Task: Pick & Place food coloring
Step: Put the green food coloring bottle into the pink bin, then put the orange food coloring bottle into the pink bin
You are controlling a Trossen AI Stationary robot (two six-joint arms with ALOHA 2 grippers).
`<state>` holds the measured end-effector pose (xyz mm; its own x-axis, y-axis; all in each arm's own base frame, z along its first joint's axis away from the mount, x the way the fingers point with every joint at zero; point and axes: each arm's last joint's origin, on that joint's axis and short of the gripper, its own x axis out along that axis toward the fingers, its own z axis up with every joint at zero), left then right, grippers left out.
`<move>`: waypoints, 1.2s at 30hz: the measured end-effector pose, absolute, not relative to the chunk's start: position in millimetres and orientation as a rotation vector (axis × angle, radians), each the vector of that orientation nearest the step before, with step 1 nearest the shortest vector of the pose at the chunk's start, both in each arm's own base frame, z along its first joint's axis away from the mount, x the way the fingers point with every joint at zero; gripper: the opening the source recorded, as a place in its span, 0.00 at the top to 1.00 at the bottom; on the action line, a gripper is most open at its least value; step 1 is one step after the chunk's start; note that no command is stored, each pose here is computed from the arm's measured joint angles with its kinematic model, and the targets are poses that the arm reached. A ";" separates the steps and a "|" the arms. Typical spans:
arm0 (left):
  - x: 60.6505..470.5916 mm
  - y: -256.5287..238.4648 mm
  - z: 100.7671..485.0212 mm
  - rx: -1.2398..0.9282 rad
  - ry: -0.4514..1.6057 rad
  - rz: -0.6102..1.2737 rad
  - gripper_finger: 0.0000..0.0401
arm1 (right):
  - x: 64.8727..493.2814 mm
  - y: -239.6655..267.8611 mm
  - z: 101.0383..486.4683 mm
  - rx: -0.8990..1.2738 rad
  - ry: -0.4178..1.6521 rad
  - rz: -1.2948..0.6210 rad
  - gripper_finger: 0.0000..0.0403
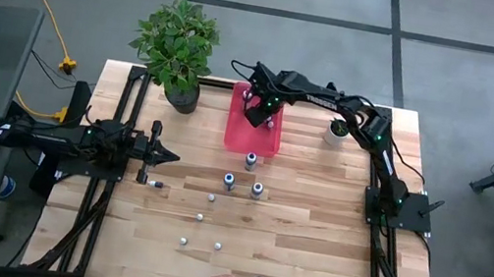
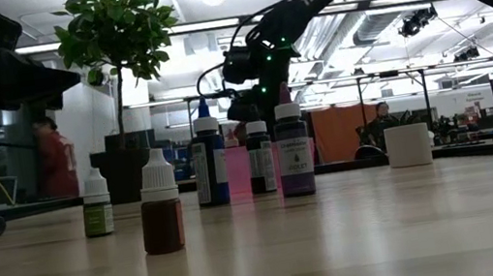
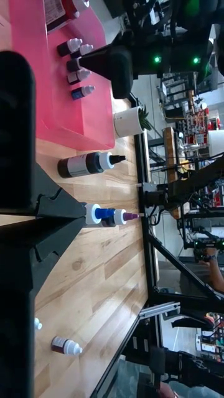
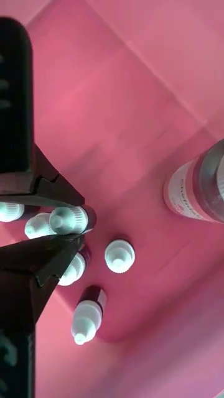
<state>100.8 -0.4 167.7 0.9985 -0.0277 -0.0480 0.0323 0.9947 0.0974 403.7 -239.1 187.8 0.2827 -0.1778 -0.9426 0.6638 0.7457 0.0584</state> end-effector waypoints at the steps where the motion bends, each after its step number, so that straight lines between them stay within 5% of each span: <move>1: 100.8 -0.4 167.7 0.098 0.046 -0.030 1.00 | 403.3 -239.6 187.7 0.500 1.156 -0.592 0.83; 8: 100.8 -0.4 167.7 0.098 0.047 -0.030 1.00 | 401.5 -241.8 187.8 0.512 1.157 -0.587 0.80; 21: 100.8 -0.3 167.7 0.098 0.047 -0.030 1.00 | 403.0 -244.1 190.5 0.484 1.146 -0.579 0.58; 36: 100.8 -0.3 167.7 0.098 0.046 -0.030 1.00 | 415.5 -216.5 285.8 0.337 1.117 -0.461 0.51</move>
